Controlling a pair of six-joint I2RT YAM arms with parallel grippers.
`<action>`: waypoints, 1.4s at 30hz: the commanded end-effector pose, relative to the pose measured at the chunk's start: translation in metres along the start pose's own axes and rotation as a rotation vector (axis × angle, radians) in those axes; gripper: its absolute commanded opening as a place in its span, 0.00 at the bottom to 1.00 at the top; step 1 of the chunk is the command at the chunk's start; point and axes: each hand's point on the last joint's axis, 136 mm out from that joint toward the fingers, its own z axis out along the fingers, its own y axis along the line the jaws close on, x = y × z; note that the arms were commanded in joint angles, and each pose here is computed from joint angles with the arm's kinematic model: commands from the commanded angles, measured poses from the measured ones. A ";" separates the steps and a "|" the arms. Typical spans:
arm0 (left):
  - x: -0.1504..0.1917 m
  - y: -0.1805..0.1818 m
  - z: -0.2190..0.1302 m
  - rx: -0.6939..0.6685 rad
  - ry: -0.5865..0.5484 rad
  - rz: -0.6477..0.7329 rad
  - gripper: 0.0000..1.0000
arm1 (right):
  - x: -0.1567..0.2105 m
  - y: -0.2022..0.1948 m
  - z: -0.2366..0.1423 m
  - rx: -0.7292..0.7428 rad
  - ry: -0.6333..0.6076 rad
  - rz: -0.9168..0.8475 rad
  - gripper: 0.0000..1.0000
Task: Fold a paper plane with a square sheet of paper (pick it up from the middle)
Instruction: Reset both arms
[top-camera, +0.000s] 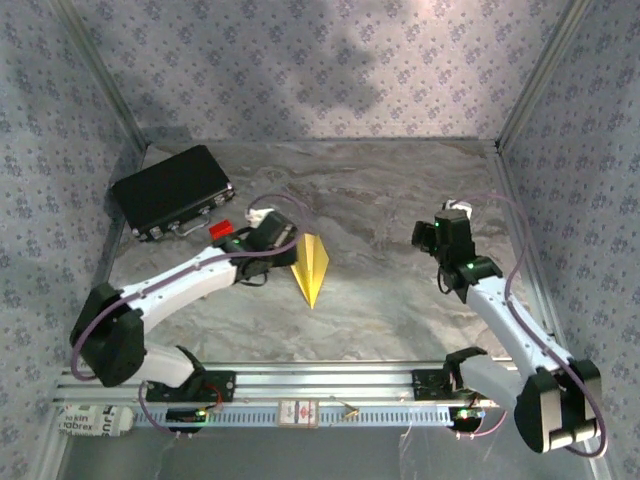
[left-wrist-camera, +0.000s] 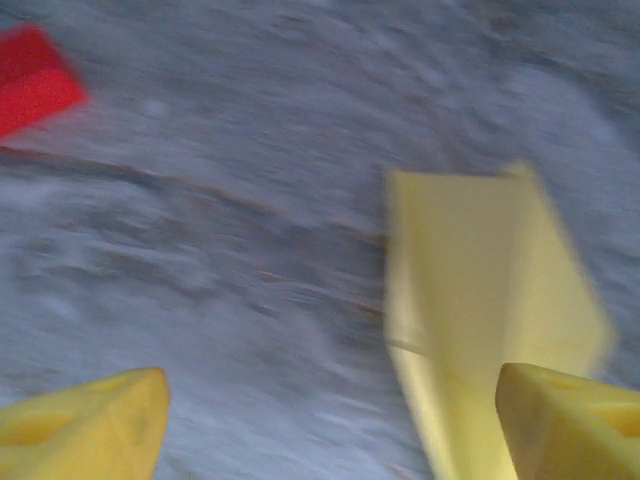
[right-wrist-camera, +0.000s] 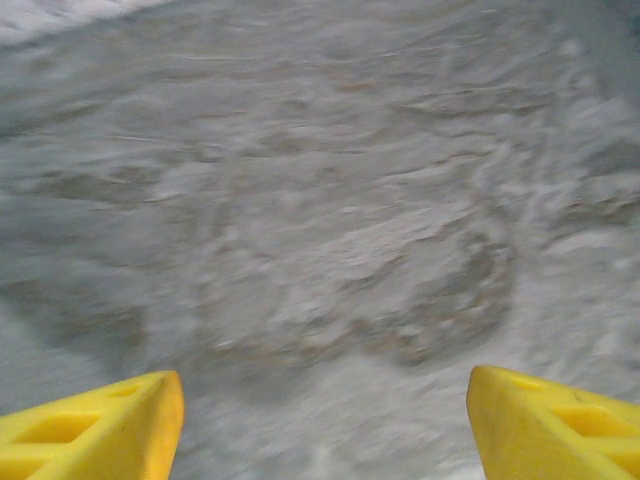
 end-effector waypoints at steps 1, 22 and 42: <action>-0.021 0.040 0.006 -0.033 -0.099 0.053 0.99 | 0.007 -0.036 0.028 0.183 -0.038 -0.147 0.76; -0.063 0.195 0.053 -0.300 -0.367 0.045 1.00 | 0.017 -0.028 0.098 -0.050 -0.251 -0.228 0.76; -0.074 0.207 0.080 -0.160 -0.539 -0.011 1.00 | 0.018 -0.035 0.102 -0.059 -0.211 -0.195 0.99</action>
